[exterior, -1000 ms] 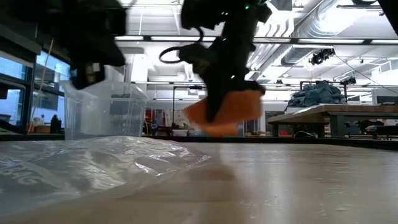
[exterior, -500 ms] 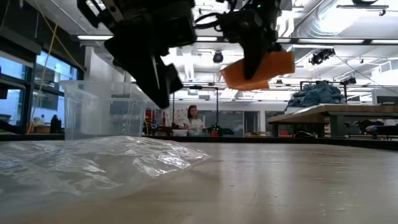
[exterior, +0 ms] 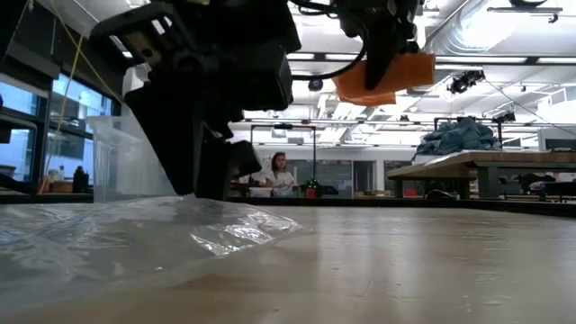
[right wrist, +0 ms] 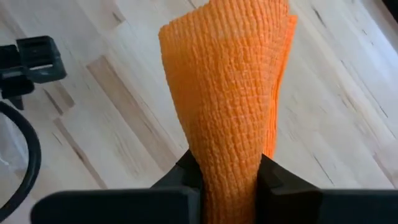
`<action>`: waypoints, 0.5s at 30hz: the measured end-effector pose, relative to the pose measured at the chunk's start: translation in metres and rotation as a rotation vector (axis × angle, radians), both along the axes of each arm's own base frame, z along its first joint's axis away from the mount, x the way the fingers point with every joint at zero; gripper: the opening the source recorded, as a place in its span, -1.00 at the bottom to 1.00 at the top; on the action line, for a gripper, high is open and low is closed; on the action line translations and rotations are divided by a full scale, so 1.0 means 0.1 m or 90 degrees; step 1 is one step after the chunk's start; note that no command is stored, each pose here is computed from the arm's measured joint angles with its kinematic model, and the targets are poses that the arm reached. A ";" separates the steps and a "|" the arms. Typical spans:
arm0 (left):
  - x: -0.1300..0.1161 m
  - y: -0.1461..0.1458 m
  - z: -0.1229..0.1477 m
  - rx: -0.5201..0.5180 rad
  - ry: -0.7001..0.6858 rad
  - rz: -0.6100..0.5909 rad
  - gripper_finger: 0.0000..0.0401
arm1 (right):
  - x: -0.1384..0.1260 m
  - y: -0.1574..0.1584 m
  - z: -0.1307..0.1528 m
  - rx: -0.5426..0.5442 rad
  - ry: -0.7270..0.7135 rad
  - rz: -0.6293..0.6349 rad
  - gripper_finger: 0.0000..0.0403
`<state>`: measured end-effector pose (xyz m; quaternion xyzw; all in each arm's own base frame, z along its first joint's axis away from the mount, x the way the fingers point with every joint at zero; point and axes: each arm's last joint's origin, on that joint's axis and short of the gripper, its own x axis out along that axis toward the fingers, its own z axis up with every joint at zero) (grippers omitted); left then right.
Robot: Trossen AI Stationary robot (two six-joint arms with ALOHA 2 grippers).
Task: Roll bandage
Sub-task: Put the rolled orange bandage into the zip bag
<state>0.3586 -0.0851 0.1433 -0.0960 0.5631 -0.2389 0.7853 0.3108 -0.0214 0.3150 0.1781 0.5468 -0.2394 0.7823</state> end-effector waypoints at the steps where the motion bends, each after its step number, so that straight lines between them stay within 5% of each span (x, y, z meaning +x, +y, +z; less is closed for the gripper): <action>1: 0.00 0.00 0.00 0.001 0.002 0.002 -0.06 | -0.01 -0.01 0.00 -0.001 0.002 0.002 -0.79; 6: -0.02 -0.01 0.01 0.005 0.005 0.002 -0.21 | -0.04 -0.02 0.04 -0.014 -0.001 0.001 -0.79; 15: -0.04 -0.10 0.02 0.004 0.007 -0.004 -0.96 | -0.06 -0.07 0.04 -0.029 0.011 -0.013 -0.79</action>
